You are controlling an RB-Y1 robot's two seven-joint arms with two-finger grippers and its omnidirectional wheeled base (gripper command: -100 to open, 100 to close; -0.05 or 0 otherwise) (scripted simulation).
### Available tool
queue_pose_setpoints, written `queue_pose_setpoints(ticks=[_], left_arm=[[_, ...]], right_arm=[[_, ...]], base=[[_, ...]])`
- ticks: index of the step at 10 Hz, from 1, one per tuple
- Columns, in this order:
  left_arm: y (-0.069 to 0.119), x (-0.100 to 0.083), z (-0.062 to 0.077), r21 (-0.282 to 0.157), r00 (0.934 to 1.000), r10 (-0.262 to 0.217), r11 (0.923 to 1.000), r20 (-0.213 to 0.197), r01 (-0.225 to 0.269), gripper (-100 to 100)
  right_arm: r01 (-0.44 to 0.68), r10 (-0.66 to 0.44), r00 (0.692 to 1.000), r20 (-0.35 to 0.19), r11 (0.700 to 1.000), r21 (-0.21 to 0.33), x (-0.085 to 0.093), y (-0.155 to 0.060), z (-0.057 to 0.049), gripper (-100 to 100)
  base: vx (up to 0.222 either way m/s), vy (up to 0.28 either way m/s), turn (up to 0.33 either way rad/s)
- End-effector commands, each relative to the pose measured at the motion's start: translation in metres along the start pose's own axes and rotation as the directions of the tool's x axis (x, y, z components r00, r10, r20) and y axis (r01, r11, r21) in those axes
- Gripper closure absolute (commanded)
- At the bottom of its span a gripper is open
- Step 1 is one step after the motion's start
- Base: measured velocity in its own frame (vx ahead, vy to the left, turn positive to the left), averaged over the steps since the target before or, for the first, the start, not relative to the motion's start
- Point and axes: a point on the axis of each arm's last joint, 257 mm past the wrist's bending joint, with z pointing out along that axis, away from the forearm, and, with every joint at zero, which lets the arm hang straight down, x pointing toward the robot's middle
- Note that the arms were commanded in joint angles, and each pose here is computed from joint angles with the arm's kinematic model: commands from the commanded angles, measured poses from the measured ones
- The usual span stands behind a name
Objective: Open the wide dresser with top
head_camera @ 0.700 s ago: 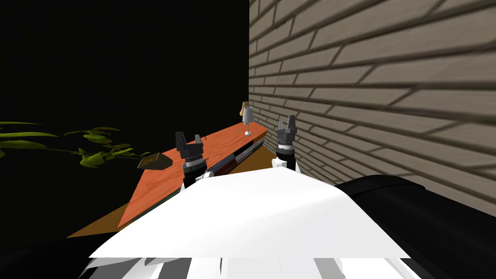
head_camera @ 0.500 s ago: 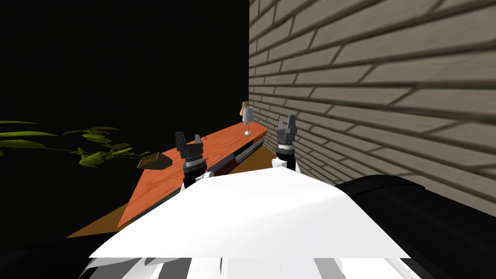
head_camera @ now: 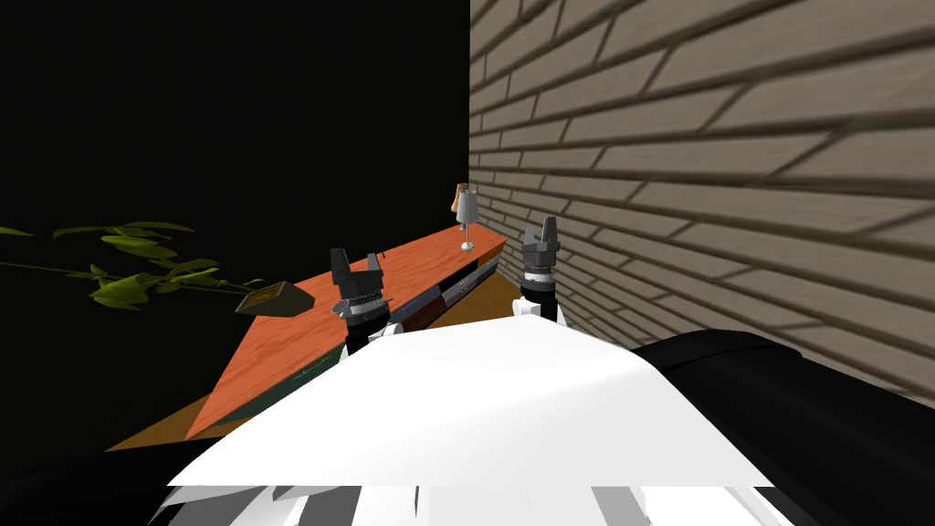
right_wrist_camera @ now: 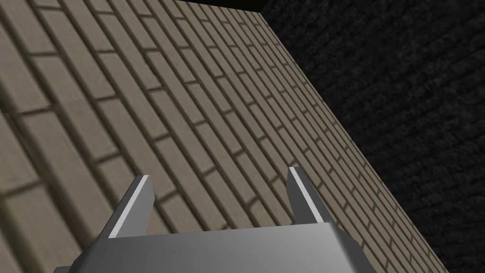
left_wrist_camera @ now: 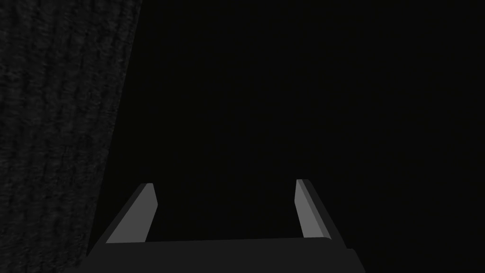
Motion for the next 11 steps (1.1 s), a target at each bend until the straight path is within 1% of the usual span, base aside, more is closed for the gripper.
queue_pose_setpoints(ticks=[1,2,3,5,7,11], left_arm=[[0.0,0.0,0.0,0.0,1.0,0.0,1.0,0.0,0.0,0],[0.0,0.0,0.0,0.0,1.0,0.0,1.0,0.0,0.0,0],[0.008,0.002,-0.003,-0.014,0.9995,0.008,0.9999,-0.029,-0.008,-100],[0.02,0.001,-0.008,-0.035,0.9985,0.014,0.9993,-0.053,-0.016,-100],[0.035,-0.001,-0.016,-0.061,0.9973,0.018,0.9979,-0.072,-0.023,-100],[0.074,-0.012,-0.036,-0.127,0.9959,0.022,0.9913,-0.088,-0.034,-100]], right_arm=[[0.0,0.0,1.0,0.0,1.0,0.0,0.0,0.0,0.0,0],[0.0,0.0,1.0,0.0,1.0,0.0,0.0,0.0,0.0,0],[0.0,0.0,1.0,0.0,1.0,0.0,0.0,0.0,0.0,0],[0.0,0.0,1.0,0.0,1.0,0.001,0.0,0.0,0.0,0],[0.0,0.0,1.0,0.0,1.0,0.001,0.0,0.0,0.0,0],[0.0,0.0,1.0,0.0,1.0,0.001,0.0,0.0,0.0,0]], base=[[0.0,0.0,0.0],[0.0,0.0,0.0],[0.029,-0.022,0.017],[0.056,-0.049,0.02],[0.064,-0.066,0.021],[0.094,-0.075,0.03]])
